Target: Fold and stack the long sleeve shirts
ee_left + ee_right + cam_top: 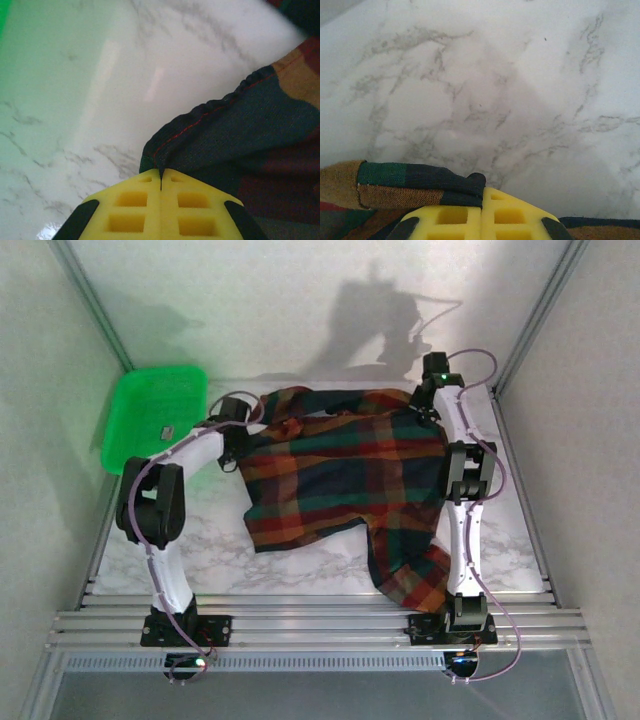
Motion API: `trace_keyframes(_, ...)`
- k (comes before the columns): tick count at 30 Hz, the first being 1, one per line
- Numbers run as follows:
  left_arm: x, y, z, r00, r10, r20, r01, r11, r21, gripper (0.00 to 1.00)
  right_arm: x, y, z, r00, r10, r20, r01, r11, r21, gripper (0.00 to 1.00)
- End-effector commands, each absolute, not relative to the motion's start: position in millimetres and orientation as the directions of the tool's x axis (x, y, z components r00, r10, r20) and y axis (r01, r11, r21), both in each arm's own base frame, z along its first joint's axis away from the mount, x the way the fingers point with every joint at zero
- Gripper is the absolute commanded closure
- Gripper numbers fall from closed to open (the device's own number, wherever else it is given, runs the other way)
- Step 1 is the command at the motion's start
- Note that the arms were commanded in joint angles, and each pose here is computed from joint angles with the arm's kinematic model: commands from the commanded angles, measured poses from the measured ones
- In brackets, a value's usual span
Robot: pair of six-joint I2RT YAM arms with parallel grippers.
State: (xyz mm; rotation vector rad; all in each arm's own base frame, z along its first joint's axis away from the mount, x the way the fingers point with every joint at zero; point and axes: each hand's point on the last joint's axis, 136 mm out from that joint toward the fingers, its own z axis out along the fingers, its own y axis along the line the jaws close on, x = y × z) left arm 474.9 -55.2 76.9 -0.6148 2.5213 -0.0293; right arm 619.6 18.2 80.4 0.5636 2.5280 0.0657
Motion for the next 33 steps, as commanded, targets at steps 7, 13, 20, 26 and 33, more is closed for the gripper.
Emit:
trace_keyframes(7, 499, -54, 182, -0.570, -0.540, -0.619, -0.451, 0.836, -0.314, 0.24, 641, 29, 195, -0.623, 0.521, -0.583, 0.266, 0.842, 0.469, 0.51)
trace_keyframes(13, 408, -103, 196, -0.626, -0.602, -0.496, -0.415, 0.795, -0.442, 0.06, 528, 7, 199, -0.739, 0.500, -0.453, 0.414, 0.866, 0.280, 0.36)
trace_keyframes(20, 342, -215, 138, -0.789, -0.532, -0.307, -0.288, 0.762, -0.581, 0.07, 361, 63, 143, -0.853, 0.483, -0.198, 0.424, 0.862, 0.277, 0.42)
trace_keyframes(26, 309, -216, 61, -0.801, -0.561, -0.208, -0.397, 0.759, -0.515, 0.07, 261, 76, 88, -0.855, 0.513, -0.078, 0.497, 0.853, 0.159, 0.47)
trace_keyframes(33, 289, -144, 4, -0.762, -0.602, -0.238, -0.523, 0.789, -0.322, 0.06, 198, 77, 33, -0.830, 0.557, -0.003, 0.557, 0.830, 0.036, 0.49)
